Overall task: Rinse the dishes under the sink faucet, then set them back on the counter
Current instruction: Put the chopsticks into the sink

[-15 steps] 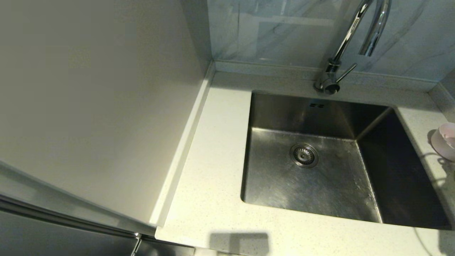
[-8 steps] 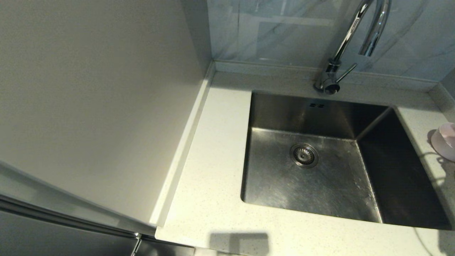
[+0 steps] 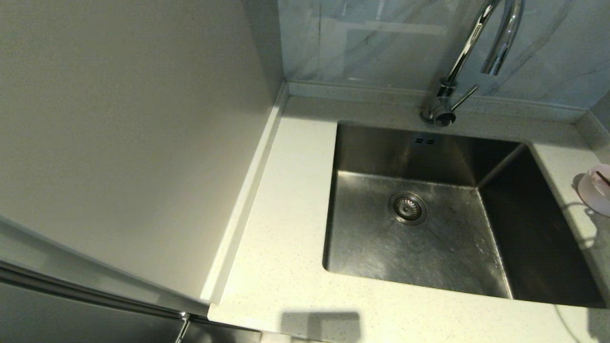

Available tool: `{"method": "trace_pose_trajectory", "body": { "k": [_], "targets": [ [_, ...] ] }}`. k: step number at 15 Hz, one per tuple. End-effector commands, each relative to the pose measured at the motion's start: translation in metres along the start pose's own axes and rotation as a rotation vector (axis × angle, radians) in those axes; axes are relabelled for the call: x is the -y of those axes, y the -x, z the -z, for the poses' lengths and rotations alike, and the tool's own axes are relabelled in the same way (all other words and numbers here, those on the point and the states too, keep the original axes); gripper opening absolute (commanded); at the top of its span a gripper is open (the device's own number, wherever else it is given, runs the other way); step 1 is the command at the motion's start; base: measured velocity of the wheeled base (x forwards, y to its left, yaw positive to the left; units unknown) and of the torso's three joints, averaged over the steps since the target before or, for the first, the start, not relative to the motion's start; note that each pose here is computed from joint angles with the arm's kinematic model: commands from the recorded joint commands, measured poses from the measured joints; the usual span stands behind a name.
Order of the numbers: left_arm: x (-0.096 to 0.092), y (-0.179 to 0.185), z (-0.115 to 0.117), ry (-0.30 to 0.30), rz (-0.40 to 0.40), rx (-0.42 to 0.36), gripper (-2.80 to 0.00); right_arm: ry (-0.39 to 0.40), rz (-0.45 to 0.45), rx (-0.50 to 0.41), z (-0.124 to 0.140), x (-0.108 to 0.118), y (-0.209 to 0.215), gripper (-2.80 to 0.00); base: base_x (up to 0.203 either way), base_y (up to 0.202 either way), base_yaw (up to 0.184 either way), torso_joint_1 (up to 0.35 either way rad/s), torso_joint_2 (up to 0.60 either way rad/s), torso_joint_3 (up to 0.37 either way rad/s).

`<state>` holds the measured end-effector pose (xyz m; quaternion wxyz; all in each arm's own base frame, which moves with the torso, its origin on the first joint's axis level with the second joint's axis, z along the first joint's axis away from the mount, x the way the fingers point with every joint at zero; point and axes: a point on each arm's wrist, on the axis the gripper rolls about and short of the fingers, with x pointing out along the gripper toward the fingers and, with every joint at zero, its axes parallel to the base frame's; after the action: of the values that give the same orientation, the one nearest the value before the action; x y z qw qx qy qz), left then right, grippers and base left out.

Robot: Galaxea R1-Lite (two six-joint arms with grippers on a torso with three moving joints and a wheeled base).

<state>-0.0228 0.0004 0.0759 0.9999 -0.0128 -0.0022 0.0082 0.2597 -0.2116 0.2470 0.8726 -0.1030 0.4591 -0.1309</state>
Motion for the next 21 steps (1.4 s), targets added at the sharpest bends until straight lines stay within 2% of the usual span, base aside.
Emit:
{"method": "trace_pose_trajectory", "body": {
  "k": [1, 7, 12, 15, 18, 21],
  "targets": [
    [0.000, 0.000, 0.000, 0.001, 0.000, 0.003, -2.80, 0.002, 0.008, 0.013, -0.003, 0.002, 0.003, -2.80, 0.000, 0.000, 0.000, 0.000, 0.00, 0.000],
    [0.000, 0.000, 0.000, 0.001, 0.000, 0.003, -2.80, 0.004, 0.034, 0.049, -0.008, 0.004, 0.014, -2.80, 0.000, 0.000, 0.000, 0.000, 0.00, 0.000],
    [0.000, 0.000, 0.000, 0.001, 0.000, 0.003, -2.80, 0.012, 0.033, 0.043, -0.007, 0.003, 0.014, -2.80, 0.000, 0.000, 0.000, 0.000, 0.00, 0.000],
    [0.000, 0.000, 0.000, 0.001, 0.000, 0.003, -2.80, 0.017, 0.053, 0.075, -0.008, 0.002, 0.030, -2.80, 0.000, 0.000, 0.000, 0.000, 0.00, 0.000],
    [0.000, 0.000, 0.000, 0.001, 0.000, 0.003, -2.80, 0.039, 0.071, 0.125, -0.005, -0.012, 0.062, -2.80, 0.000, 0.000, 0.000, 0.000, 0.00, 0.000],
    [0.000, 0.000, 0.000, 0.001, 0.000, 0.003, -2.80, 0.099, 0.019, 0.169, 0.007, -0.044, 0.090, -2.80, 0.000, 0.000, 0.000, 0.000, 0.00, 0.000]
  ]
}}
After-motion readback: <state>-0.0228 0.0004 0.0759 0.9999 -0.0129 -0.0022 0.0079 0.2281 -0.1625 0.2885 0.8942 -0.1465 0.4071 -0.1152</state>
